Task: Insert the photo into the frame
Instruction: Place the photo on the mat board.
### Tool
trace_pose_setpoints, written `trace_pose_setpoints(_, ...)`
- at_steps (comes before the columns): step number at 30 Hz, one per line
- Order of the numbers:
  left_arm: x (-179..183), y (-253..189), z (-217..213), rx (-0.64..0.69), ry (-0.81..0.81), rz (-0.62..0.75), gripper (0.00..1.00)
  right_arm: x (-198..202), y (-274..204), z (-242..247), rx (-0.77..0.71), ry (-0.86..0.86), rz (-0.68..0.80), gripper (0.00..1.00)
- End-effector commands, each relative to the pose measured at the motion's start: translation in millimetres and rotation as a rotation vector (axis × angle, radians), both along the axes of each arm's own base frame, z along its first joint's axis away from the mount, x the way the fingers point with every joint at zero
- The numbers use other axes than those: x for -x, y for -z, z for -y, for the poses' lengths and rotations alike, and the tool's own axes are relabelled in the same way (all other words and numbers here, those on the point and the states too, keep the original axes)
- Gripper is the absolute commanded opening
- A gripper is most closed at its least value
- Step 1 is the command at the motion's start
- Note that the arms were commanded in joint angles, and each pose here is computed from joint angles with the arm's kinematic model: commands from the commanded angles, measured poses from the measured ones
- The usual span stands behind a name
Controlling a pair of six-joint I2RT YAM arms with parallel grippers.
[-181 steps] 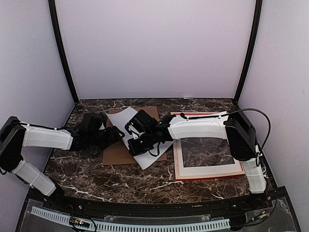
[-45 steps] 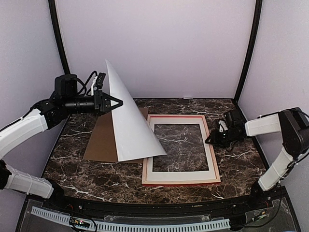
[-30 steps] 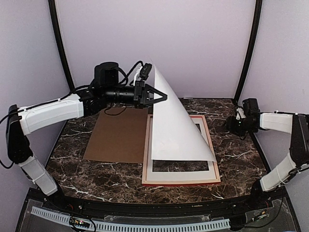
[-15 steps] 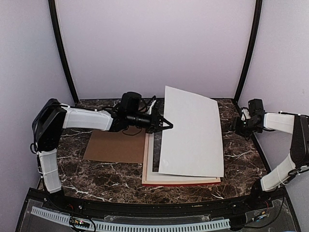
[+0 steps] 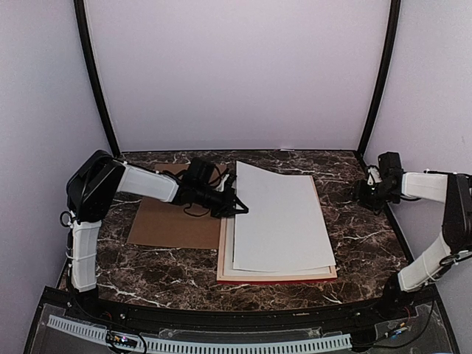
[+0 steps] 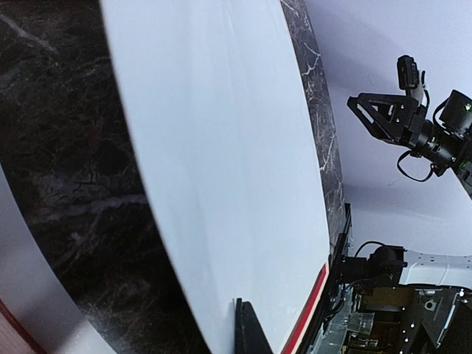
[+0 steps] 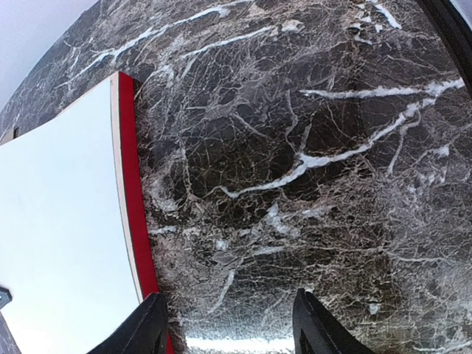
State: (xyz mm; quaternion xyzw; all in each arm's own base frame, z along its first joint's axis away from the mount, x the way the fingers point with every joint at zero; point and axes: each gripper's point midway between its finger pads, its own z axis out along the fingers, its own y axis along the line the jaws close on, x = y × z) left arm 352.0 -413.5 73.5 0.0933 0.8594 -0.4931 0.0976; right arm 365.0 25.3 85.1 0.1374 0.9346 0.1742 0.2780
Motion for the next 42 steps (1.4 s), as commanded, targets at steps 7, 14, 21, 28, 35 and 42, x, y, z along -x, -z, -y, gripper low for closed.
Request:
trace_pose_setpoints(7, -10, -7, -15, -0.093, 0.018, 0.068, 0.00, 0, 11, -4, -0.018, -0.022, -0.009, 0.59)
trace_pose_setpoints(14, -8, -4, -18, -0.116, 0.033, 0.058, 0.00, -1, 12, -5, -0.024, -0.026, -0.009, 0.59)
trace_pose_setpoints(21, -3, -3, -15, -0.096, 0.052, 0.033, 0.00, -1, 13, -6, -0.030, -0.030, -0.008, 0.59)
trace_pose_setpoints(28, 3, -4, -14, -0.080, 0.075, 0.012, 0.00, 0, 16, -7, -0.033, -0.032, -0.014, 0.59)
trace_pose_setpoints(35, 7, -3, -12, -0.079, 0.075, 0.002, 0.00, 1, 18, -8, -0.035, -0.035, -0.016, 0.59)
trace_pose_setpoints(42, 5, -1, -10, -0.064, 0.035, 0.002, 0.00, 1, 20, -8, -0.037, -0.037, -0.018, 0.60)
